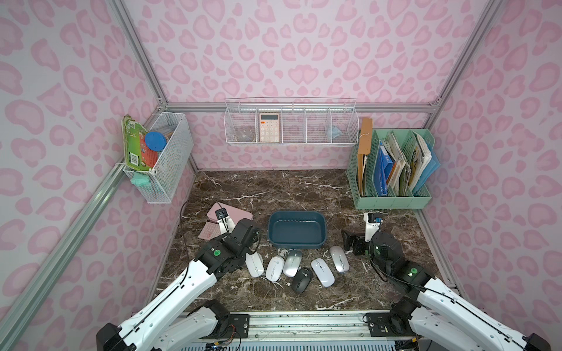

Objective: Take out the mouse from the storage box
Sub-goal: Reset both arms

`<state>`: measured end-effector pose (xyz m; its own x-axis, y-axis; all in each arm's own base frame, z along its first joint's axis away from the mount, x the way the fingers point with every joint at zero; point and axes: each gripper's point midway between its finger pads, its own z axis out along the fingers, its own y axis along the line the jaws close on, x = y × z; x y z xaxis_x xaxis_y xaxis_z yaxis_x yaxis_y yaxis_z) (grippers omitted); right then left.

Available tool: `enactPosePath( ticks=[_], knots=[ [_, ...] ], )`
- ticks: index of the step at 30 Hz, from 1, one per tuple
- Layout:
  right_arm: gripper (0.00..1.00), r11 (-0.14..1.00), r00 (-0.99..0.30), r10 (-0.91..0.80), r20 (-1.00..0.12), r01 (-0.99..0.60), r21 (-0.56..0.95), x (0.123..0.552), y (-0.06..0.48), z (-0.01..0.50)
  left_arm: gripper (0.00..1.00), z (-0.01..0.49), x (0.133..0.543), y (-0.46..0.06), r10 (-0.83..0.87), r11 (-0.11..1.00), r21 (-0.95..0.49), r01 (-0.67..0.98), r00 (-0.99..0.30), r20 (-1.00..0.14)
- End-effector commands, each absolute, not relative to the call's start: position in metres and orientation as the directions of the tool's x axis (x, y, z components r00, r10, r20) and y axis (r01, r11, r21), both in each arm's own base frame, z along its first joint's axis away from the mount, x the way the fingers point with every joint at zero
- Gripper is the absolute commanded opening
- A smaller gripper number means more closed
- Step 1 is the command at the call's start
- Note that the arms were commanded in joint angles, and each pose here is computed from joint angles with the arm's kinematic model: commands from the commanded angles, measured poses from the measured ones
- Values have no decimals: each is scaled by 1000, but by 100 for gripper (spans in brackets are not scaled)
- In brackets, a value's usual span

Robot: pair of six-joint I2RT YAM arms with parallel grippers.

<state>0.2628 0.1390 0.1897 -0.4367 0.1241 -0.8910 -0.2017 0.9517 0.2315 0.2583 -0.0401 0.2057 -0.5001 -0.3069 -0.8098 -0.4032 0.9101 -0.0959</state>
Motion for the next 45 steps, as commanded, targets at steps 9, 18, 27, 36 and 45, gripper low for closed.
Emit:
enactPosePath(
  ticks=[9,18,27,36,45],
  knots=[
    [99,987,-195,158,-968,-10,163,284,86,227,99,202,304,9,-132,851,65,-520,-333,-934],
    [99,991,-148,70,-987,121,52,298,55,216,99,166,342,31,-47,911,86,-403,-310,-950],
    [99,964,-160,29,-987,264,-14,316,12,188,99,124,365,42,-92,959,-3,-282,-304,-948],
    [99,932,-203,-45,-978,345,-114,332,-14,149,99,96,378,50,-120,977,-60,-207,-296,-948],
    [99,954,-53,-156,-986,251,-165,348,-5,159,100,87,395,65,-177,966,-90,-241,-370,-912]
  ],
)
